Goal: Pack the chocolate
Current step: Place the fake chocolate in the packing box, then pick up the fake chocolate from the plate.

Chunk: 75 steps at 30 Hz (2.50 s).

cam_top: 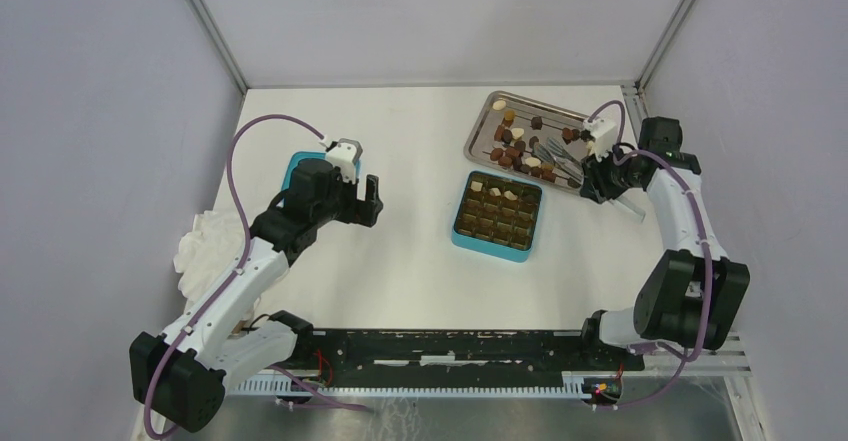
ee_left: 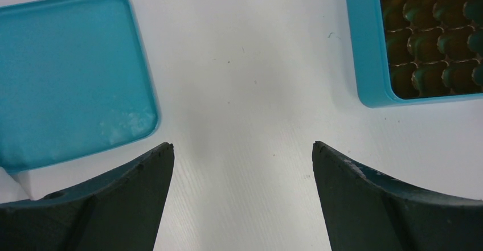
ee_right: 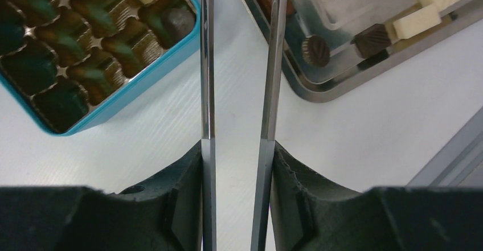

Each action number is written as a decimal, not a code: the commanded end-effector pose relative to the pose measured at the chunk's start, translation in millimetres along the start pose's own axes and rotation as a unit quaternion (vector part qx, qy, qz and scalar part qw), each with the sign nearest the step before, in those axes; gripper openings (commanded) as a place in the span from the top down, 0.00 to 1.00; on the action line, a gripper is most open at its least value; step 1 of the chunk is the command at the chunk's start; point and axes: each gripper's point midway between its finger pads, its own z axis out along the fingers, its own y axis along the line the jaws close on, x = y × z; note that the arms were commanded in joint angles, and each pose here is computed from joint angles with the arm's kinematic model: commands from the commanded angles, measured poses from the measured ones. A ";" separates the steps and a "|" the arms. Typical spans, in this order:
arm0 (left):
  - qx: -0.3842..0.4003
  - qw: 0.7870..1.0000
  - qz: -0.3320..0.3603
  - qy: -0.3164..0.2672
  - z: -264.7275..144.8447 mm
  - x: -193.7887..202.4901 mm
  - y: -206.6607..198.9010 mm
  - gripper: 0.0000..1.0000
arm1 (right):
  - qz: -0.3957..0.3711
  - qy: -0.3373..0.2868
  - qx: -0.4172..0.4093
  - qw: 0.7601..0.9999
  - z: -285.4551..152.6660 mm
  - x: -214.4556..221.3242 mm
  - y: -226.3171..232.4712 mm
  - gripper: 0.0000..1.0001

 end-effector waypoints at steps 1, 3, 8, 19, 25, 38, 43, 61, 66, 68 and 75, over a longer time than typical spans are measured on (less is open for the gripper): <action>0.073 0.996 -0.024 -0.038 -10.2 -24.8 -27.7 0.05 | -0.011 -0.008 0.063 0.998 -4.2 -20.8 -40.7 0.56; 0.112 0.991 -0.054 -0.053 -19.1 -35.8 -43.8 0.05 | -0.012 0.002 0.077 0.997 -5.9 -17.1 -50.5 0.56; 0.180 0.971 -0.132 -0.085 -43.5 -53.0 -70.4 0.05 | -0.019 0.039 0.105 0.994 -15.5 1.8 -72.7 0.57; 0.203 0.955 -0.195 -0.095 -51.3 -38.1 -77.3 0.05 | -0.039 0.113 0.080 0.990 4.0 35.2 -90.4 0.60; 0.190 0.959 -0.172 -0.119 -48.4 -47.4 -71.2 0.05 | -0.040 0.110 0.071 0.991 11.7 30.6 -95.7 0.60; 0.210 0.955 -0.154 -0.141 -33.6 -56.7 -76.7 0.06 | -0.035 0.120 0.030 0.992 40.9 28.6 -89.9 0.59; 0.212 0.955 -0.154 -0.142 -34.6 -54.1 -76.7 0.06 | -0.040 0.120 0.013 0.992 51.5 24.8 -79.4 0.57; 0.218 0.953 -0.161 -0.136 -32.9 -46.9 -78.6 0.06 | -0.019 0.122 0.053 0.991 62.8 9.0 -88.3 0.64; 0.221 0.953 -0.162 -0.129 -30.5 -43.7 -79.9 0.06 | -0.026 0.110 0.069 0.991 53.4 3.2 -89.5 0.80; 0.221 0.953 -0.164 -0.126 -29.4 -42.4 -80.0 0.06 | -0.026 0.104 0.075 0.991 49.4 0.6 -89.6 0.87; 0.228 0.950 -0.167 -0.130 -27.1 -42.7 -81.9 0.06 | -0.024 0.072 0.082 0.994 35.3 -7.2 -83.9 0.96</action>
